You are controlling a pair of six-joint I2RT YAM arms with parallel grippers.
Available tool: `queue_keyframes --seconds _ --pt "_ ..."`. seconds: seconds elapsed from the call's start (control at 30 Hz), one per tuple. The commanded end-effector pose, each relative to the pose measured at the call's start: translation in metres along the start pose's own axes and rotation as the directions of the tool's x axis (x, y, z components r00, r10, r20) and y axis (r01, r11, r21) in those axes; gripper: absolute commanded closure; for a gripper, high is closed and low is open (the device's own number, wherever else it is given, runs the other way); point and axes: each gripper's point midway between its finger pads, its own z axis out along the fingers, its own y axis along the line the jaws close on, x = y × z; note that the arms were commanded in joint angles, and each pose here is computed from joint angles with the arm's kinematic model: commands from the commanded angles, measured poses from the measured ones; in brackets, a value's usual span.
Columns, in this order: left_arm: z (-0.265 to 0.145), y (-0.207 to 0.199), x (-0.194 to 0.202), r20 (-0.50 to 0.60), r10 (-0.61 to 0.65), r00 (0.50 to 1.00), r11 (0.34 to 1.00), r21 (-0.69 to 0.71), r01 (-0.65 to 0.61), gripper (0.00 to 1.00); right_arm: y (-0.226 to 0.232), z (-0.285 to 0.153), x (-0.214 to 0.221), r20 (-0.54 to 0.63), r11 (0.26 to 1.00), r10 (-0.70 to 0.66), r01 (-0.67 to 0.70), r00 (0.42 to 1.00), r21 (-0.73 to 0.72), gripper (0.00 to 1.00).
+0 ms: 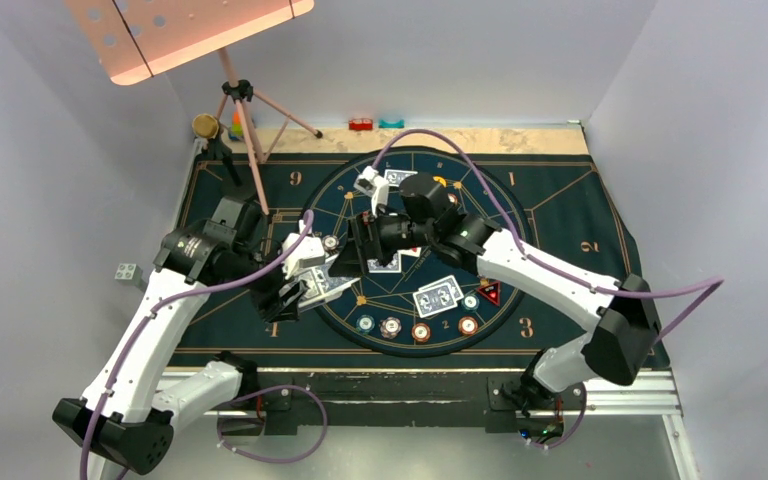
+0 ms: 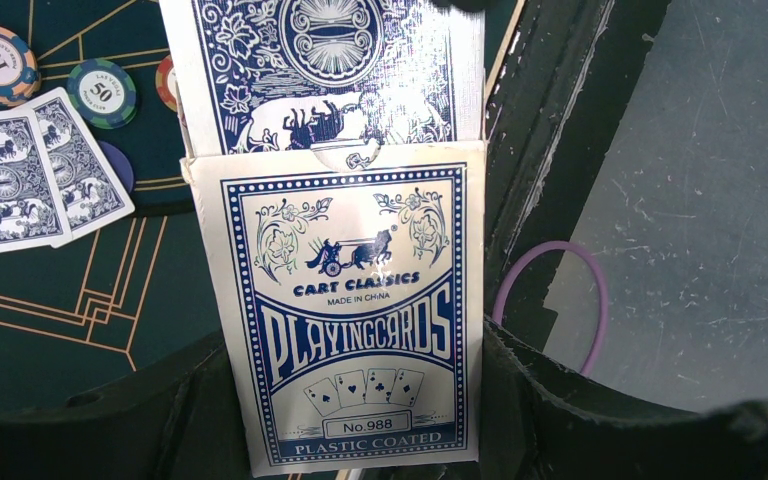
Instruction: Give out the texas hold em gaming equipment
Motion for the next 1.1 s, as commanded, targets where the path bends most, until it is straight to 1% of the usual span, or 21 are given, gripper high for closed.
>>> queue_keyframes --seconds 0.0,0.17,0.27,0.47,0.67,0.93,1.07 --pt "-0.003 0.001 -0.014 0.054 0.041 0.998 0.999 -0.007 -0.041 1.0 0.025 0.001 -0.006 -0.022 0.992 -0.083 0.081 0.996 -0.096 0.06" --pt "-0.003 0.001 -0.015 0.059 0.042 0.997 0.999 -0.007 -0.042 1.0 0.014 0.008 0.003 -0.061 0.996 -0.063 0.059 0.996 -0.064 0.06" --pt "-0.003 0.0 -0.015 0.06 0.04 0.997 0.999 -0.004 -0.04 1.0 0.007 0.009 0.005 -0.061 0.998 -0.056 0.054 0.997 -0.027 0.1" --pt "-0.003 0.0 -0.015 0.062 0.041 0.997 0.999 -0.002 -0.041 1.0 -0.007 0.006 0.003 -0.047 0.996 -0.058 0.061 0.997 0.061 0.23" --pt "-0.003 -0.001 -0.014 0.062 0.038 0.997 0.999 0.0 -0.038 1.0 -0.007 0.004 -0.003 -0.022 0.995 -0.065 0.067 0.998 0.077 0.38" --pt "-0.003 -0.001 -0.013 0.059 0.04 0.997 0.999 -0.003 -0.04 1.0 -0.005 0.0 -0.01 0.004 0.993 -0.076 0.076 0.997 0.093 0.5" --pt "-0.003 -0.001 -0.013 0.06 0.039 0.997 0.999 -0.002 -0.039 1.0 -0.006 -0.004 -0.012 0.01 0.99 -0.082 0.081 0.997 0.117 0.59"
